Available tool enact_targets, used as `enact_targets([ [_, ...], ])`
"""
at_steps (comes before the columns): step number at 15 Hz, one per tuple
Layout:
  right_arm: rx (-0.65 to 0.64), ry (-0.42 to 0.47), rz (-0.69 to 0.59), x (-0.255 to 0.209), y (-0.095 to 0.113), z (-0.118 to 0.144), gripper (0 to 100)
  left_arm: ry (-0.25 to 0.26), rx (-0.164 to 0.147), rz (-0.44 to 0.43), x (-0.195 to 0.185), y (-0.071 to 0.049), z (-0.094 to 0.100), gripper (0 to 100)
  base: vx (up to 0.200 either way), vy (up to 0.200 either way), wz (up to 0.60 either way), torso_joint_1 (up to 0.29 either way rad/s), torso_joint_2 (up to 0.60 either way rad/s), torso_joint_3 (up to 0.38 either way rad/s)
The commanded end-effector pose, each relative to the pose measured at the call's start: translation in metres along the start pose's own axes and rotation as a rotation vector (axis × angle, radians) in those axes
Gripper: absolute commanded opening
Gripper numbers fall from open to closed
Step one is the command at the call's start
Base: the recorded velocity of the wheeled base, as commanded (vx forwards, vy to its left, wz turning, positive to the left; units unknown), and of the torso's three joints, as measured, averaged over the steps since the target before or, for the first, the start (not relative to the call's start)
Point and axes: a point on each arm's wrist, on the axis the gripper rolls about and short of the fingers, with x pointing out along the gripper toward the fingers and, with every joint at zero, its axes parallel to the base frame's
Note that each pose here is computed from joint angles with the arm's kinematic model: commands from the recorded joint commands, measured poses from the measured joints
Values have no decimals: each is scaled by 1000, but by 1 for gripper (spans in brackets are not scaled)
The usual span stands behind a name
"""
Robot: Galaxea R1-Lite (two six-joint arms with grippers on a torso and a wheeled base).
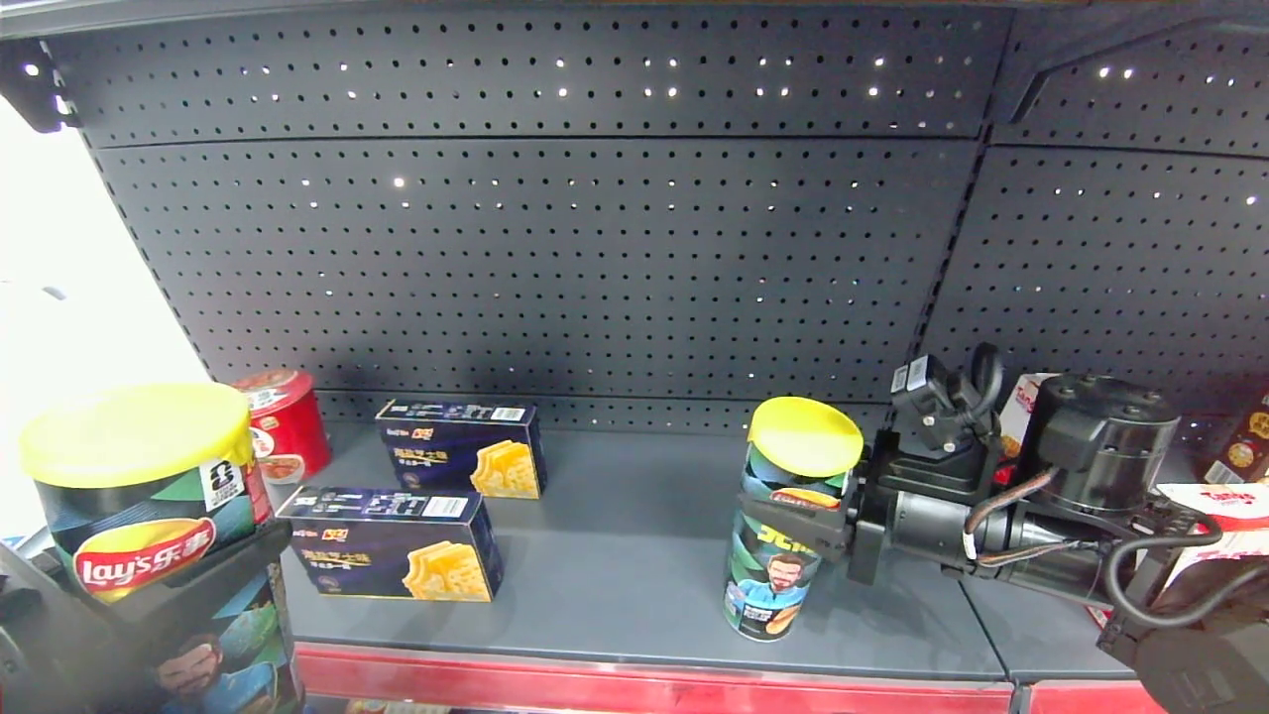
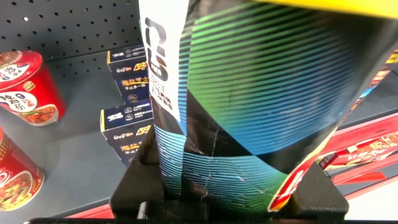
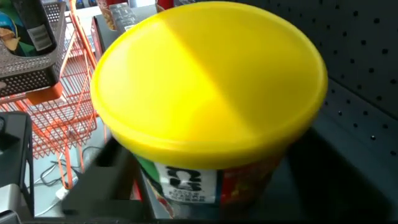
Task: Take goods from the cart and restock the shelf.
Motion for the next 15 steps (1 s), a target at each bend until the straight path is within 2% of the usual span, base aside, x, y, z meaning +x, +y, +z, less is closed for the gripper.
enact_targets([
  [1, 1, 3, 1, 3, -1, -4, 100, 0, -1, 0, 0, 0, 0, 0, 0, 0, 0, 0, 0, 0],
  [6, -3, -2, -10, -8, 2, -7, 100, -3, -1, 0, 0, 0, 1, 0, 0, 0, 0, 0, 0, 0],
  [10, -6, -8, -62, -47, 11, -7, 100, -3, -1, 0, -1, 0, 0, 0, 0, 0, 0, 0, 0, 0],
  [15, -49, -29, -175, -86, 10, 0, 100, 6, -1, 3, -1, 0, -4, 0, 0, 0, 0, 0, 0, 0],
])
